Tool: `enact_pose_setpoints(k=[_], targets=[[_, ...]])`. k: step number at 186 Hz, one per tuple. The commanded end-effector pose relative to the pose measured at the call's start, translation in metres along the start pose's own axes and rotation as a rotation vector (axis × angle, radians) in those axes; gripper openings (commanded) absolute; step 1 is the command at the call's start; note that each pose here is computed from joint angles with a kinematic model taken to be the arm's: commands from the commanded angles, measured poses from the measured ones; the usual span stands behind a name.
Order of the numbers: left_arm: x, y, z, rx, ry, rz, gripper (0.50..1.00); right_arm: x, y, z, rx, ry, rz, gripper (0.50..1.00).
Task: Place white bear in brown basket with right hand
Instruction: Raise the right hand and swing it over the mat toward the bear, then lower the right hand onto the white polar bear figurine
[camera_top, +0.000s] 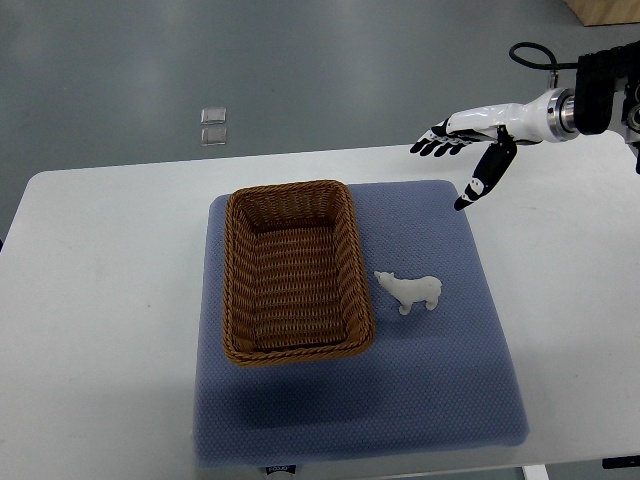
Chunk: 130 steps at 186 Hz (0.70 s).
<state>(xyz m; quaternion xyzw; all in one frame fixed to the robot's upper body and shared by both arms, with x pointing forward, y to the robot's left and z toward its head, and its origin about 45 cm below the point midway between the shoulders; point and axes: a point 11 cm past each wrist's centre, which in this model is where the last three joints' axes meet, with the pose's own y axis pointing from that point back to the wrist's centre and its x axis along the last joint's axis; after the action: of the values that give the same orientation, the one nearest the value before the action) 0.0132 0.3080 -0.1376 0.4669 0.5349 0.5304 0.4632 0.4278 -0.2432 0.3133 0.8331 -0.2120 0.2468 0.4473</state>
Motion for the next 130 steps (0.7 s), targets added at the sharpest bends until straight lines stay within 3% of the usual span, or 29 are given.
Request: enact_pose_setpoints(k=[1,130], targets=[[-0.001,0.0,0.0,0.001,-0.003,-0.003,1.0,-0.019,-0.008,-0.008,0.069,-0.077,-0.053,0.924],[0.002,0.0,-0.001,0.003,-0.005,0.005,1.0,-0.104,-0.053,0.017,0.04,-0.216,-0.139,0.915]])
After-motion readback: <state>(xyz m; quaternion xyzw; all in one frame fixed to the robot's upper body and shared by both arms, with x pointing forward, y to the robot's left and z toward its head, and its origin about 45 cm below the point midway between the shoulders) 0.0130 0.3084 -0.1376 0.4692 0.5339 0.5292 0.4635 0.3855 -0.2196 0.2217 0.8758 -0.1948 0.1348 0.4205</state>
